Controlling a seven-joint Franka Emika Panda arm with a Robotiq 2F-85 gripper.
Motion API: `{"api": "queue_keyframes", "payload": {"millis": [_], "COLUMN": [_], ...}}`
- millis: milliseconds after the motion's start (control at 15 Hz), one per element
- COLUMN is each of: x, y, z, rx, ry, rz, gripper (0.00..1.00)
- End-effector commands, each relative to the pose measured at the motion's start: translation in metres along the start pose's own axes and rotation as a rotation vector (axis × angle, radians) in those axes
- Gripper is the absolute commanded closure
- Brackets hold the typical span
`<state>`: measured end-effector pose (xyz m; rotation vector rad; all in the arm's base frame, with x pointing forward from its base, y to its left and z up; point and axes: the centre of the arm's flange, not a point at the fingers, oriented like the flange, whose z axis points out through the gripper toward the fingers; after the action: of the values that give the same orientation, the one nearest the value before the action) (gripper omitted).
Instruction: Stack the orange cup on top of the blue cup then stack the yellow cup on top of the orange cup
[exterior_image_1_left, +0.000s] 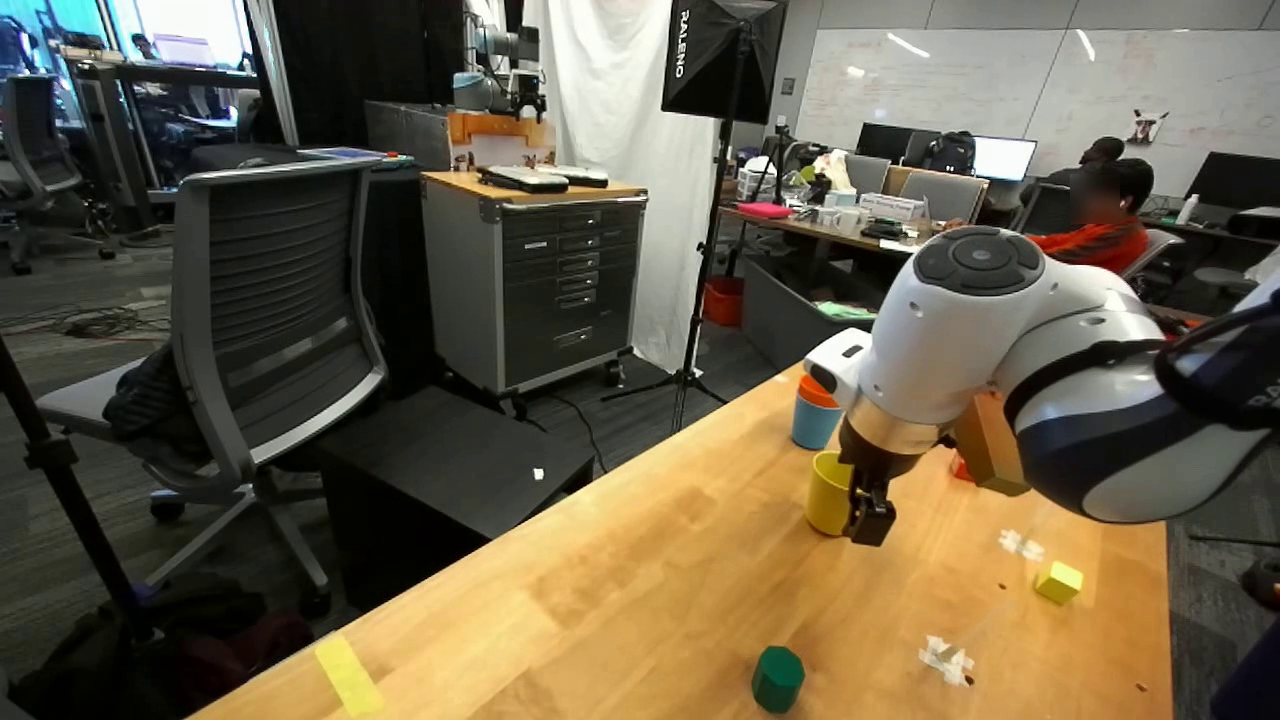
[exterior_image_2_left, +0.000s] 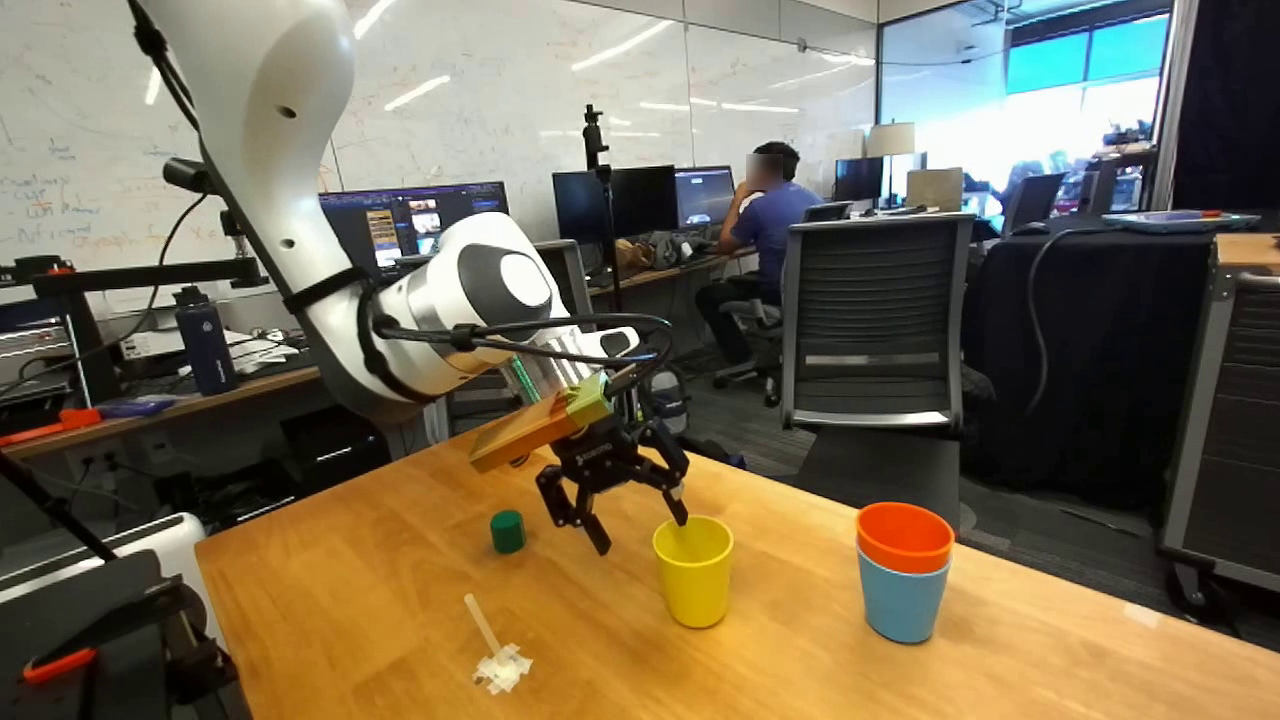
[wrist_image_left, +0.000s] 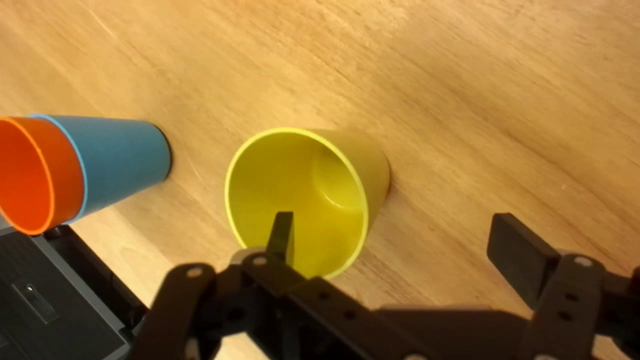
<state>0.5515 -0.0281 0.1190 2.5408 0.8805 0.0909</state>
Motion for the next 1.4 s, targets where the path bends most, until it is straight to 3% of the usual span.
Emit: {"api": "queue_keyframes", "payload": {"millis": [0,200,267,400,867,1067,1333], "x": [0.021,0.031,0.035,0.041,0.054,0.056,0.057], "y": [0.011,0.006,0.003,-0.001,-0.014,-0.012,-0.020], "z": [0.013,0.021,0.025,0.028,0.041,0.034,0.017], "rx": [0.016,0.026,0.026,0.028,0.052,0.036,0.019], "ry": [-0.020,-0.029,-0.032,-0.036,-0.030,-0.021,0.010], "rz": [-0.010,-0.022,-0.026,-0.037,-0.052,-0.050,-0.067], "gripper": [0.00,0.00,0.25,0.34,0.91,0.95,0.91]}}
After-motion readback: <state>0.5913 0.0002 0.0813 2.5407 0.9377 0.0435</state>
